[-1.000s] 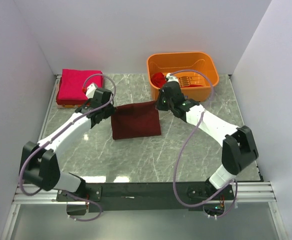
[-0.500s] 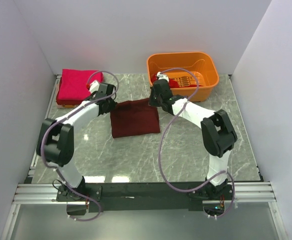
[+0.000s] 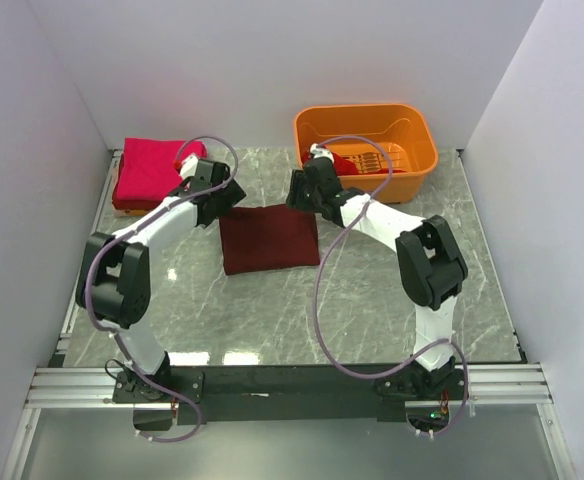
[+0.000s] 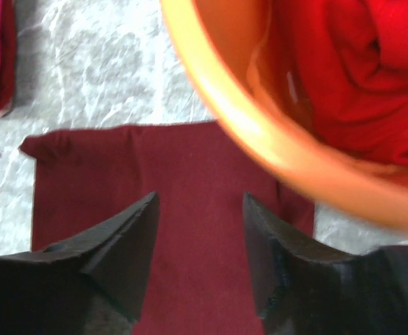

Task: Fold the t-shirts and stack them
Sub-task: Fold the tshirt, then neatly place the folded tshirt to the corner

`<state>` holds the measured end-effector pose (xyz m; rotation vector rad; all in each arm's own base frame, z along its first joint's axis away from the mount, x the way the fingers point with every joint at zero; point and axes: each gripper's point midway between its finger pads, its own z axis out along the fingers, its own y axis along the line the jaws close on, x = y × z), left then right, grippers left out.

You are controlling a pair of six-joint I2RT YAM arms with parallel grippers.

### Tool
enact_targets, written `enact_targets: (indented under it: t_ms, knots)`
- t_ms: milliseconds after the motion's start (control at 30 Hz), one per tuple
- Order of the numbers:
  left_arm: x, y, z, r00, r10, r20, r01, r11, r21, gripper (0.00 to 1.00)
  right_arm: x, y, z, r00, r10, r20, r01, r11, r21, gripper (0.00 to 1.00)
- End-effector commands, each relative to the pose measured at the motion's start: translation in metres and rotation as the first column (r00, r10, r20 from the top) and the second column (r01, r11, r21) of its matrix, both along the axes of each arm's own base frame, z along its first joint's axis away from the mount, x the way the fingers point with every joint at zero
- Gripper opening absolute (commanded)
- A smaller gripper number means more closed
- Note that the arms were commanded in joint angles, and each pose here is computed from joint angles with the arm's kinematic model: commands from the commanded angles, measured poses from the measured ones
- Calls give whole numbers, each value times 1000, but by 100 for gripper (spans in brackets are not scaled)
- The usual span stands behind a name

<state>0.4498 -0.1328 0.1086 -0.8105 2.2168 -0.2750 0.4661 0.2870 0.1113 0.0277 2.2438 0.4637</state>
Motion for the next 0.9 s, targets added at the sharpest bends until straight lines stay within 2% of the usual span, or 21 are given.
enact_targets:
  t_ms: [0,100,233,567,667,867]
  knots:
    - [-2,1,35,997,-23,78,24,1000,-12,99,-11,1,41,998,25,53,-30,996,81,61]
    - [-13,-4,35,995,-63,78,66,997,-35,99,-26,1,39,998,46,36,-50,993,103,73]
    - [-30,-7,27,992,-114,62,117,992,-51,99,-42,0,33,997,79,20,-81,990,116,80]
    - [-43,-49,-3,956,-289,60,295,932,-209,99,-54,8,-12,988,130,-79,-123,988,90,85]
    - [-49,-59,-20,946,-323,37,321,913,-253,99,-58,10,-27,983,142,-119,-132,987,88,86]
    - [-80,-57,-64,936,-343,-78,311,912,-268,100,-84,10,-53,967,177,-182,-160,982,101,87]
